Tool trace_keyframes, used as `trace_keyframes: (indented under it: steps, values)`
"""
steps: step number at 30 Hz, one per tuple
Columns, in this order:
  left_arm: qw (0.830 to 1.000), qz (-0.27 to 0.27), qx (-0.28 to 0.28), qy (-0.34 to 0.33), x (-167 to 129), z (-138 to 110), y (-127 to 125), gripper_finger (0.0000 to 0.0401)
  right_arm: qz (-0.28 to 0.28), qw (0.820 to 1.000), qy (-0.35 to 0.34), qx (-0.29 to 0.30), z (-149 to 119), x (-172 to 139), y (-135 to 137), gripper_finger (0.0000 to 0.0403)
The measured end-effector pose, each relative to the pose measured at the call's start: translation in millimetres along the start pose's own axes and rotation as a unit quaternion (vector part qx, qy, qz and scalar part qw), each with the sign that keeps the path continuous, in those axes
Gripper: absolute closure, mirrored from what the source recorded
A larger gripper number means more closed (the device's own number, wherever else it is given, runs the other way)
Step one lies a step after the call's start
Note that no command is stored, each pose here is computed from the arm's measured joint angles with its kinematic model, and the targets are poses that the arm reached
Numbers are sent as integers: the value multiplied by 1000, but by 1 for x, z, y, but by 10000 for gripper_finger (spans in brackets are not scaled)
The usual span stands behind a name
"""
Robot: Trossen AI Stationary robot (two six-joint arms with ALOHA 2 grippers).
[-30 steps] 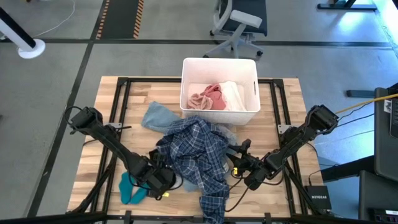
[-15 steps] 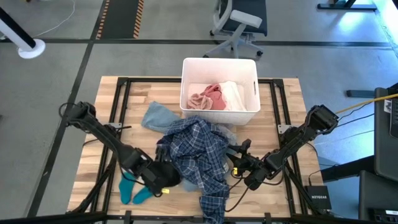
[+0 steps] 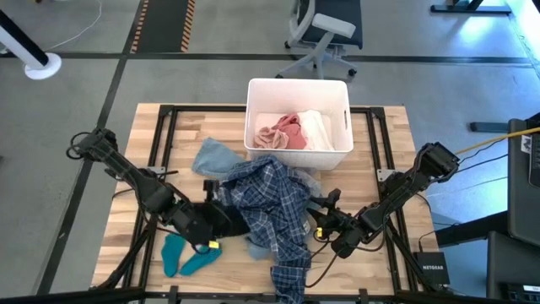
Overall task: Sort clothes
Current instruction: Put the black shorts into the white laundry bin
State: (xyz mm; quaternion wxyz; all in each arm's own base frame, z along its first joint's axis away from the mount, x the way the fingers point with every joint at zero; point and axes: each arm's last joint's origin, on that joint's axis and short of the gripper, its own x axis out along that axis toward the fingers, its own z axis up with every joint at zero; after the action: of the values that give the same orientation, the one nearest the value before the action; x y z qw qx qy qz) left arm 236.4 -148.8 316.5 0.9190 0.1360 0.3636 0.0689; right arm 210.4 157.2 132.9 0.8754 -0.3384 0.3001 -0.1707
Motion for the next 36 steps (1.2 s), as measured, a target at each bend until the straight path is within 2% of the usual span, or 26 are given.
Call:
trace_keyframes:
  steps: [10,21,26,32,36]
  values:
    - [996,88,-12,-22,0,8,38,390,1,1000,0,1,0,0,0,188]
    - [988,140,14,-57,16,27,73,385,12,1000,1,21,0,0,1,188]
    - [983,166,27,-69,22,34,89,384,35,998,6,45,0,0,2,188]
    - [971,209,44,-103,27,47,112,384,55,996,11,72,0,0,4,188]
    - [957,251,54,-137,27,57,132,384,63,994,20,82,-4,4,12,188]
